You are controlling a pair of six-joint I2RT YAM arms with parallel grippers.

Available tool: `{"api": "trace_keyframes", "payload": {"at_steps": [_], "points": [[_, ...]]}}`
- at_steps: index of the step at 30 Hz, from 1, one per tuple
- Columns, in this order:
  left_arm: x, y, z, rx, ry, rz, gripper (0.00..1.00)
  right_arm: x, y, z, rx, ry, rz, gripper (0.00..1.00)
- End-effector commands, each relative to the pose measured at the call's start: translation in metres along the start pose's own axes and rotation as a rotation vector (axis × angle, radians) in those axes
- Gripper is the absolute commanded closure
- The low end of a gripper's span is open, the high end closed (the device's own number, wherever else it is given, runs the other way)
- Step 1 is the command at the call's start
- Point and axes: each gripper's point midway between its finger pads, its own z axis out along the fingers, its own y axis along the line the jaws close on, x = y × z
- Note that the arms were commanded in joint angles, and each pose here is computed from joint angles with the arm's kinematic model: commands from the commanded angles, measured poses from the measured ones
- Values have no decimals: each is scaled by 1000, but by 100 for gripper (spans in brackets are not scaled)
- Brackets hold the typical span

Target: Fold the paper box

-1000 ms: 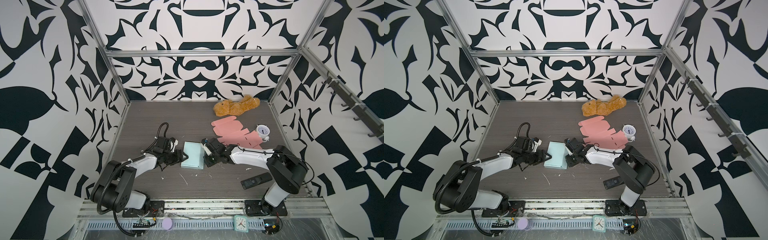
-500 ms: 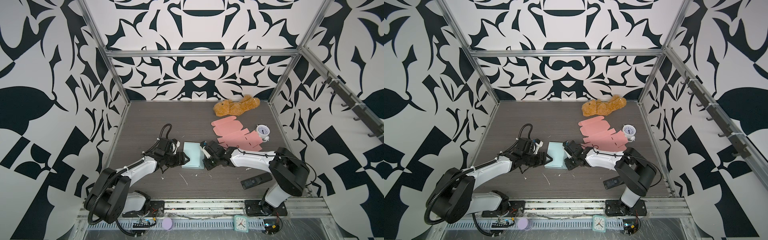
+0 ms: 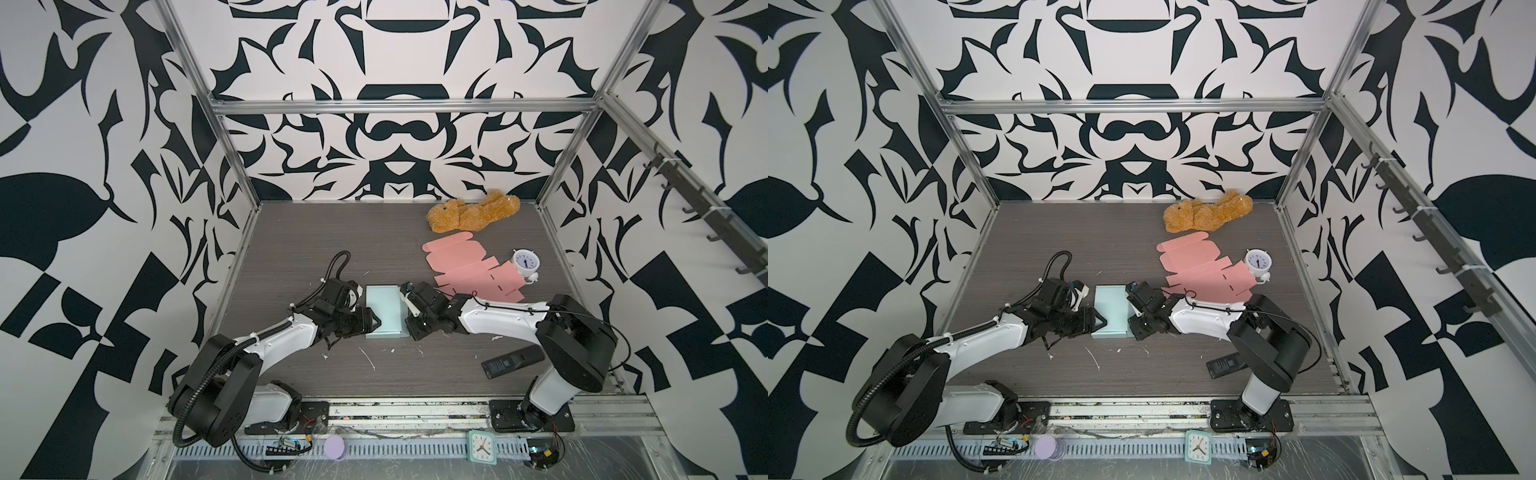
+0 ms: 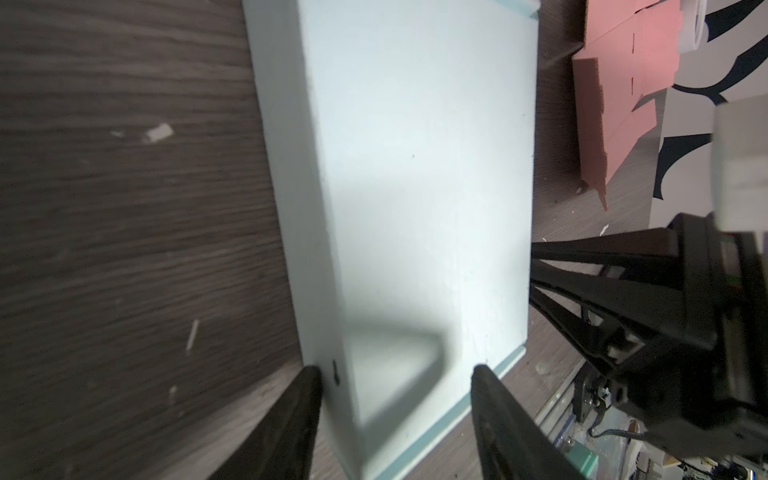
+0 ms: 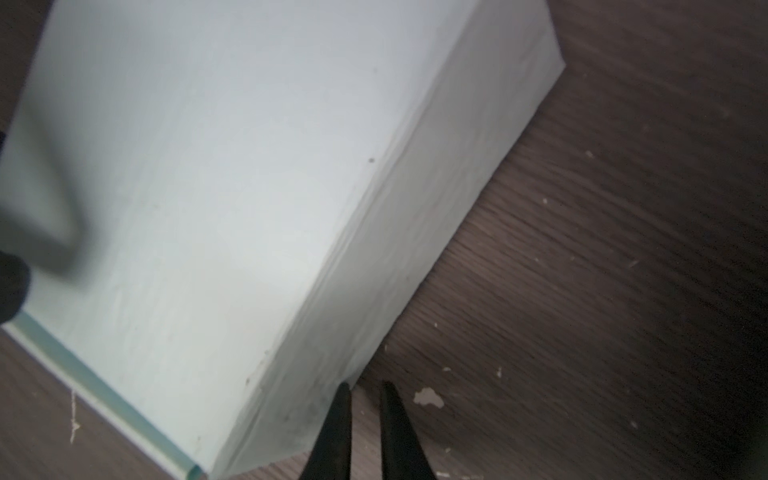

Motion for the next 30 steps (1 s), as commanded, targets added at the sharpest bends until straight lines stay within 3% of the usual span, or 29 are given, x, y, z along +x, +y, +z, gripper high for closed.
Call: {"api": "trace_keyframes", "payload": {"at_steps": [1,15,30], "points": [[13,-5,5,41,41,-13,40,-17,29,-2,-81,-38,-19,84],[19,-14,3,77,42,-20,41,-29,52,-5,-151,-72,-31,84],[21,-18,2,102,41,-30,42,-37,80,-15,-318,-155,-18,84]]}}
